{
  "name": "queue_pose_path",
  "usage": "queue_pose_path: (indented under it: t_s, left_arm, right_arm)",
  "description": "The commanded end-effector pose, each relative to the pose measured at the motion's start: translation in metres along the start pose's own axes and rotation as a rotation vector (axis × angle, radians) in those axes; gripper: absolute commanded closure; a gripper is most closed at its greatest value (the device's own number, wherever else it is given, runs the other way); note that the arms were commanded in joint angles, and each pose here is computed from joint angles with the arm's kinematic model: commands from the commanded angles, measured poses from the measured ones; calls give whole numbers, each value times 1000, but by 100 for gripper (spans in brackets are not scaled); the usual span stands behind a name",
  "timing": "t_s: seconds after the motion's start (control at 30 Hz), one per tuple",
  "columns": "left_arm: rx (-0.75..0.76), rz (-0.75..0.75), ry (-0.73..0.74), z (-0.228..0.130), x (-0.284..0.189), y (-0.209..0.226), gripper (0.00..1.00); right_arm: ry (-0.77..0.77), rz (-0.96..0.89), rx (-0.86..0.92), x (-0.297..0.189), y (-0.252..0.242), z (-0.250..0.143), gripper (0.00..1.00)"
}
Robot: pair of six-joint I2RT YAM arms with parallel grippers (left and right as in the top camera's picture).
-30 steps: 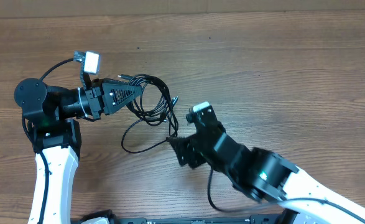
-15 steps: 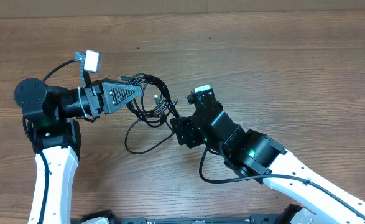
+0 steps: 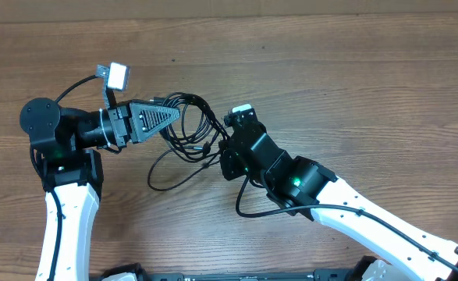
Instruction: Untangle cables
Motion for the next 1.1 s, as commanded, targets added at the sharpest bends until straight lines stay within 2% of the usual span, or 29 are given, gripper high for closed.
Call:
queue_pose_path:
  t_s: [0.0,0.2,0.3,0.57,0.7,0.8,0.83,0.87,0.97,1.07]
  left_arm:
    - [56,-21,22,1,2,-5,96]
    - [203,-25,22,0,3,-5,96]
    - [235,-25,22,0,3,-4,96]
    - [218,-23,16,-2,8,-1,96]
    - [215,-40,29,-4,13,-3,95]
    - [215,-39,28,-4,14,-3,89]
    - [214,-40,28,-4,14,-3,90]
    - [213,-42,31,-4,14,-3,96]
    - [210,-45,33,-5,14,-3,96]
    - [188,-45,34,-5,14,-3,96]
  right_arm:
    - [-60,33,10,-18,6,17,96]
    - [-99,80,17,-70,6,23,96]
    - [-91,178,16,-101,12,21,96]
    - [67,496,-28,-158,35,-2,96]
    - [113,480,-26,-157,31,-9,96]
    - [138,458,-22,-154,28,-13,96]
    - [140,456,-22,-154,27,-13,96]
    - [141,455,-21,-154,27,-14,96]
    - [120,424,-17,-151,24,-11,96]
    - [62,309,-3,-139,13,-5,77]
Point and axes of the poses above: each gripper's point midway between its finger pads, its own x axis out along the fingers, its own y axis along the line the jaws close on, z = x × y, the point moved 6 cm from there along -x, back along the fingers, and after that the axes turned 15 degrees about x, right-handed, at the moved point
